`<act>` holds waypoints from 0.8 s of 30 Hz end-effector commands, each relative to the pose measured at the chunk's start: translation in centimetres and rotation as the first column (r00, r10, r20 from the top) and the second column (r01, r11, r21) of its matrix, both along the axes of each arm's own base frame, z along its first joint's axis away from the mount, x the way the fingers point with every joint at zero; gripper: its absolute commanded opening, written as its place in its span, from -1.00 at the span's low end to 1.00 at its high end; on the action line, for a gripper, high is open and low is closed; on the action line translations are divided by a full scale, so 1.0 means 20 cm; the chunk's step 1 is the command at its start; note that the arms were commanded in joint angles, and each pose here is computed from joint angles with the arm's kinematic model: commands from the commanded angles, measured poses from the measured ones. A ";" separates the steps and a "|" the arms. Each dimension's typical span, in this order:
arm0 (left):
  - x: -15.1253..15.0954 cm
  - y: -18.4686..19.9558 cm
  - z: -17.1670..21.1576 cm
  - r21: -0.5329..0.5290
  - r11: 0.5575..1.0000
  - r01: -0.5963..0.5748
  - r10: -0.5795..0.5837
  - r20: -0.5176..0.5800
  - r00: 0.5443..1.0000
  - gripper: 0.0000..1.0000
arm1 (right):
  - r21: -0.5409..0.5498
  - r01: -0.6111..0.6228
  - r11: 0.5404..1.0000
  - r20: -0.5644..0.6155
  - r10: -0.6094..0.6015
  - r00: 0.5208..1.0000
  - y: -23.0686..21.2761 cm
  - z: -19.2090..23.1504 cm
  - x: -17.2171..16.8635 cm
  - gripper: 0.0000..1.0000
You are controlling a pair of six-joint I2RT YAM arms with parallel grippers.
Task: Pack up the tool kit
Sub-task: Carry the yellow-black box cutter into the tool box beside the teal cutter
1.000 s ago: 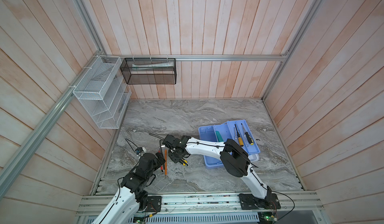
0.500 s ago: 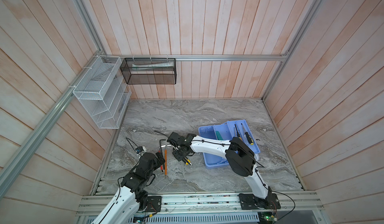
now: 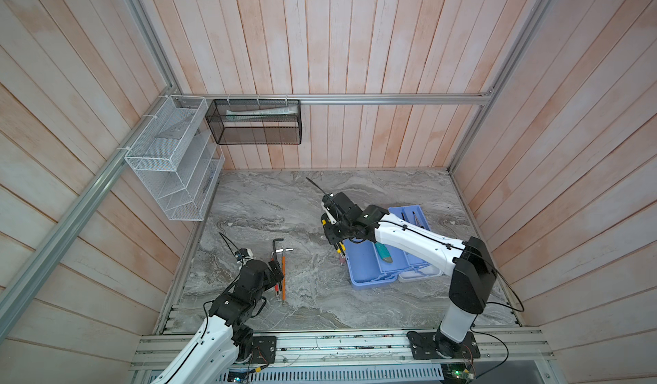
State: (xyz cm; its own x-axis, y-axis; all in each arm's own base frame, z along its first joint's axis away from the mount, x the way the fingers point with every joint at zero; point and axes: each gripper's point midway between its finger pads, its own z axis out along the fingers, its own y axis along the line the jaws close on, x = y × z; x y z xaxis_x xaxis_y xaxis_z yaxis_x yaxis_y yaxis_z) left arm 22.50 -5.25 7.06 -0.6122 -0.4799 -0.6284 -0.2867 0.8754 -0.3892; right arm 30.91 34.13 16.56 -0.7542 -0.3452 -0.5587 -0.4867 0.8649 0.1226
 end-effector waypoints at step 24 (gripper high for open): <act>0.04 0.01 0.05 0.007 1.000 -0.023 0.023 0.011 1.000 1.00 | -0.266 0.254 0.930 -0.055 -0.278 0.959 -0.95 -0.24 0.09 -0.62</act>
State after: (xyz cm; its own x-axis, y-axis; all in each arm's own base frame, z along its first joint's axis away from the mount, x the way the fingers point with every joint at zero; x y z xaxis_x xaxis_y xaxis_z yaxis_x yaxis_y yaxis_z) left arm 22.50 -5.21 6.57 -0.6290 -0.4730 -0.6169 -0.3001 0.8798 -0.3686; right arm 32.76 15.73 12.58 -0.8726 -0.2116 -0.4402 -0.2211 0.9748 -0.0305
